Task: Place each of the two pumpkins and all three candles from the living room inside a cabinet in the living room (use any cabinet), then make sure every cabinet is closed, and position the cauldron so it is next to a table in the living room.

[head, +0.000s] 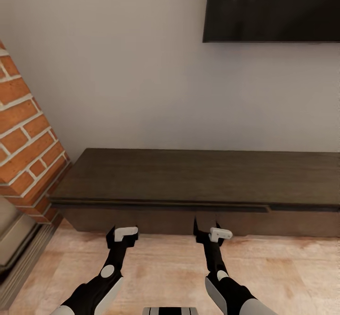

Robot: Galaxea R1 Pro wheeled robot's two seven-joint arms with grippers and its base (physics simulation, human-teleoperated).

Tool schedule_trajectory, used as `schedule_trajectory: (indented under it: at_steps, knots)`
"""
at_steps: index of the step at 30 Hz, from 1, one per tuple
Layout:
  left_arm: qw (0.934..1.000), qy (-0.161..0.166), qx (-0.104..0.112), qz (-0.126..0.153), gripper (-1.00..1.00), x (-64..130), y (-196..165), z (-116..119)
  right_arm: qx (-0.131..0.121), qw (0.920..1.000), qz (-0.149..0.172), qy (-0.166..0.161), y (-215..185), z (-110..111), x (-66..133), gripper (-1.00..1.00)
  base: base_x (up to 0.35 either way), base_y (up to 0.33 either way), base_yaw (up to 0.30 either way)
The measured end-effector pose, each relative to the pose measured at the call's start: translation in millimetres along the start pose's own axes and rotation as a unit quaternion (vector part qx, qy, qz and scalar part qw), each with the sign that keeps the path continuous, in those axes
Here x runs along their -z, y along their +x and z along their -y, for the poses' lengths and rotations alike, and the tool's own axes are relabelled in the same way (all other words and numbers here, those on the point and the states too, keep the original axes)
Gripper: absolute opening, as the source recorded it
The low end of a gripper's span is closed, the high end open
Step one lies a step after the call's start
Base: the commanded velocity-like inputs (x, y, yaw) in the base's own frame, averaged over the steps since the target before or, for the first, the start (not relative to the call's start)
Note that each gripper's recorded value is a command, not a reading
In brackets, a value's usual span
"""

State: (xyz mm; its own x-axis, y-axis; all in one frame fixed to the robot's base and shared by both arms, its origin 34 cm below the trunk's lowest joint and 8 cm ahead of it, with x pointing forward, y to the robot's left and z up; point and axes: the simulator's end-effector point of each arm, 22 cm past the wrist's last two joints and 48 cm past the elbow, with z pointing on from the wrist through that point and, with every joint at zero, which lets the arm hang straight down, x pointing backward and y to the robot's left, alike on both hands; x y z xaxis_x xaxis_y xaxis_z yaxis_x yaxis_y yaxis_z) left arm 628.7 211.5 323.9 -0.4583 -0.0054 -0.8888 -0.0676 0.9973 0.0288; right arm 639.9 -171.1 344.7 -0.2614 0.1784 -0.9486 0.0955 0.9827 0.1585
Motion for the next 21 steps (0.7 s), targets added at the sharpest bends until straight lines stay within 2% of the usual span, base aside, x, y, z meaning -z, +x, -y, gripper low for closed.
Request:
schedule_trajectory:
  at_steps: [4,8,11,13,15,16,17,19,21]
  knots:
    - [1.0000,-0.001,0.002,0.001,1.00,-0.3,-1.5,0.1,0.001,1.0000,-0.006,0.000,2.7,0.2,0.1,1.00,-0.321,0.000,0.000]
    - [0.9995,0.008,0.022,0.020,1.00,-2.6,-26.0,10.1,0.008,0.9994,-0.033,0.000,14.0,0.3,-0.1,1.00,-0.325,0.000,0.000]
    - [0.9994,0.014,0.026,0.017,1.00,-2.1,-31.1,16.5,0.010,0.9991,-0.041,0.002,16.3,2.9,-1.0,1.00,-0.326,0.000,0.000]
    - [0.9996,0.019,0.018,-0.008,1.00,-1.6,-24.4,21.6,0.011,0.9988,-0.048,0.004,18.2,5.5,-1.6,1.00,-0.282,0.000,0.000]
    - [0.9987,0.025,0.011,-0.042,1.00,-0.4,-15.1,27.2,0.011,0.9982,-0.059,0.004,20.4,4.7,-3.1,1.00,-0.127,0.000,0.000]
    - [0.9971,0.029,0.008,-0.070,1.00,1.1,-8.2,30.4,0.008,0.9978,-0.066,0.000,18.0,0.0,-6.2,1.00,-0.069,0.000,0.000]
    - [0.9963,0.030,0.008,-0.080,1.00,1.8,-5.4,31.5,0.006,0.9977,-0.067,-0.001,16.4,-2.4,-7.5,1.00,-0.044,0.000,0.000]
    - [0.9913,0.035,0.015,-0.126,1.00,6.3,10.0,34.6,-0.003,0.9976,-0.068,-0.012,3.3,-15.9,-14.3,1.00,-0.023,0.000,0.000]
    - [0.9814,0.039,0.024,-0.186,1.00,14.6,33.0,36.5,-0.014,0.9967,-0.074,-0.032,-13.8,-37.9,-16.4,1.00,-0.008,0.000,0.000]
